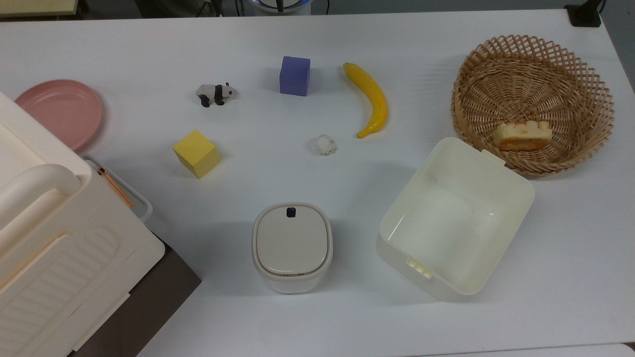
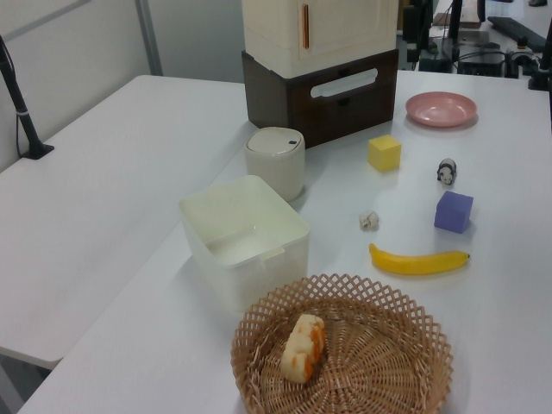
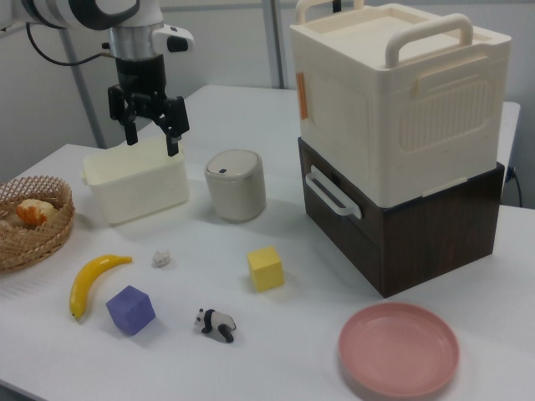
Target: Open the trash can
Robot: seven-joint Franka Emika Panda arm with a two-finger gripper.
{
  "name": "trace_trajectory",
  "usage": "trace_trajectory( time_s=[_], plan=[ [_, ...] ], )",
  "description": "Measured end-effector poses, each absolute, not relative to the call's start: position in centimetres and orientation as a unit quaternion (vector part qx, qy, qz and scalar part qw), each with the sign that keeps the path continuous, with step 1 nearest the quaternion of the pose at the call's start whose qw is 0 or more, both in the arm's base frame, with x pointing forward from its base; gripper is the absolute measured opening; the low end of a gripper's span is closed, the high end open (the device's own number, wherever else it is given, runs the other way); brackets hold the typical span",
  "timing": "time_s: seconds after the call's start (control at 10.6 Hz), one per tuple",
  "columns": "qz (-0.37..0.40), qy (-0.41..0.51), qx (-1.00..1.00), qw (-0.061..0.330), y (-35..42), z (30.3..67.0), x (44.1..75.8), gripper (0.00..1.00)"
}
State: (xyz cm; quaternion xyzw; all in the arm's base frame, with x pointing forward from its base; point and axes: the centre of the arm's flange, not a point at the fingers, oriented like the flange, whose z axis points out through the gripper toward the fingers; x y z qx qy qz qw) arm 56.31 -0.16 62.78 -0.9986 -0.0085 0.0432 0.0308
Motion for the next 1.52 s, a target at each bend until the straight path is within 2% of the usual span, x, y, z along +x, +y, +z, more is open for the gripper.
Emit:
trace_trajectory(
  time_s=[1.52],
  plan=[
    [0.045,-0.017,-0.998,0.031,0.81,62.7,56.29,1.0]
  ],
)
